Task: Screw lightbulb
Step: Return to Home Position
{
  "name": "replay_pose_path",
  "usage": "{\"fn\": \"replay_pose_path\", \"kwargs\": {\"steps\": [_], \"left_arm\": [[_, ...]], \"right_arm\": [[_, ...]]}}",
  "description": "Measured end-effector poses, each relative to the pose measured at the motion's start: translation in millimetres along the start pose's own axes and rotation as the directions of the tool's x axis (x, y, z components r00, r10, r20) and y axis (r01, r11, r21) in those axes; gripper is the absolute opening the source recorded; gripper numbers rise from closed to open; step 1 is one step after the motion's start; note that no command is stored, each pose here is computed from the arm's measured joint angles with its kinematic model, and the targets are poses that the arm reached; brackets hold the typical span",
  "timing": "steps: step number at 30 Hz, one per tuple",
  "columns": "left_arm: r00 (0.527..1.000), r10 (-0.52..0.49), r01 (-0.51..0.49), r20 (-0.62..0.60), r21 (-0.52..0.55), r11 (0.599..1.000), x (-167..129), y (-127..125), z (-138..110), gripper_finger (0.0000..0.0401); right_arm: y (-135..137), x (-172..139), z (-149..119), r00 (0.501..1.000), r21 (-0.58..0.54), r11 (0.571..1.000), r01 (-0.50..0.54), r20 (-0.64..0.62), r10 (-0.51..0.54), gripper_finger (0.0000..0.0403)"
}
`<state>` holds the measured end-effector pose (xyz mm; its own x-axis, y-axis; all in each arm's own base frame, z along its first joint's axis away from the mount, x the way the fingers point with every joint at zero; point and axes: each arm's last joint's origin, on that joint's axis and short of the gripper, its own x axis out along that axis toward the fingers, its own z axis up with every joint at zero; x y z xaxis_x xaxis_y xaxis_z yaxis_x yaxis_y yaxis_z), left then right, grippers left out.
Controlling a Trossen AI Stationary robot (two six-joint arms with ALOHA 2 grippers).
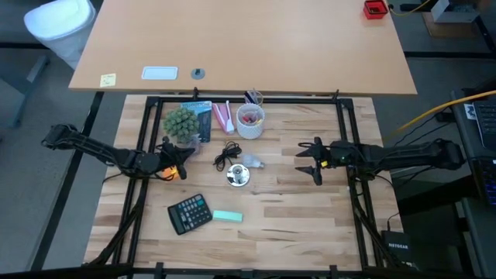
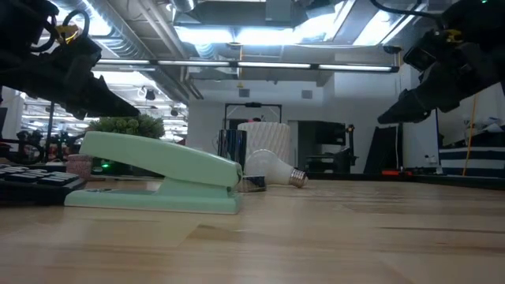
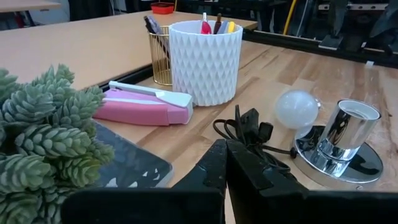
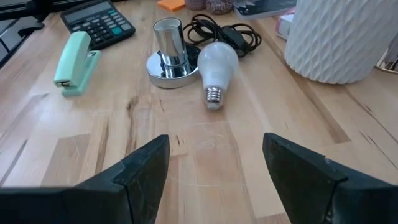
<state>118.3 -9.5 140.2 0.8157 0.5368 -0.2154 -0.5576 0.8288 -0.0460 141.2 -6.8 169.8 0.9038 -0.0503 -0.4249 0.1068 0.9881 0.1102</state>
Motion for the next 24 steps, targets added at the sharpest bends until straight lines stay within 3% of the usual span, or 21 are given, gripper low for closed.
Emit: {"fn": "replay_pose_path", "kwargs": {"steps": [14,24], "left_arm": [[1.000,0.004,-0.004,-0.013,0.017,1.000,-4.1,4.9,-1.4,0.0000],[0.995,-0.022,0.032,0.095,-0.105,0.994,-12.1,10.1,11.5,0.0000]], "right_arm": [[0.3,-7.1,3.0,0.999,0.000,1.000,-0.005,0.043,0.005,0.0264],[1.5,-28.4,14.0,0.976,-0.002,1.000,-0.026,0.214,0.026,0.0264]]}}
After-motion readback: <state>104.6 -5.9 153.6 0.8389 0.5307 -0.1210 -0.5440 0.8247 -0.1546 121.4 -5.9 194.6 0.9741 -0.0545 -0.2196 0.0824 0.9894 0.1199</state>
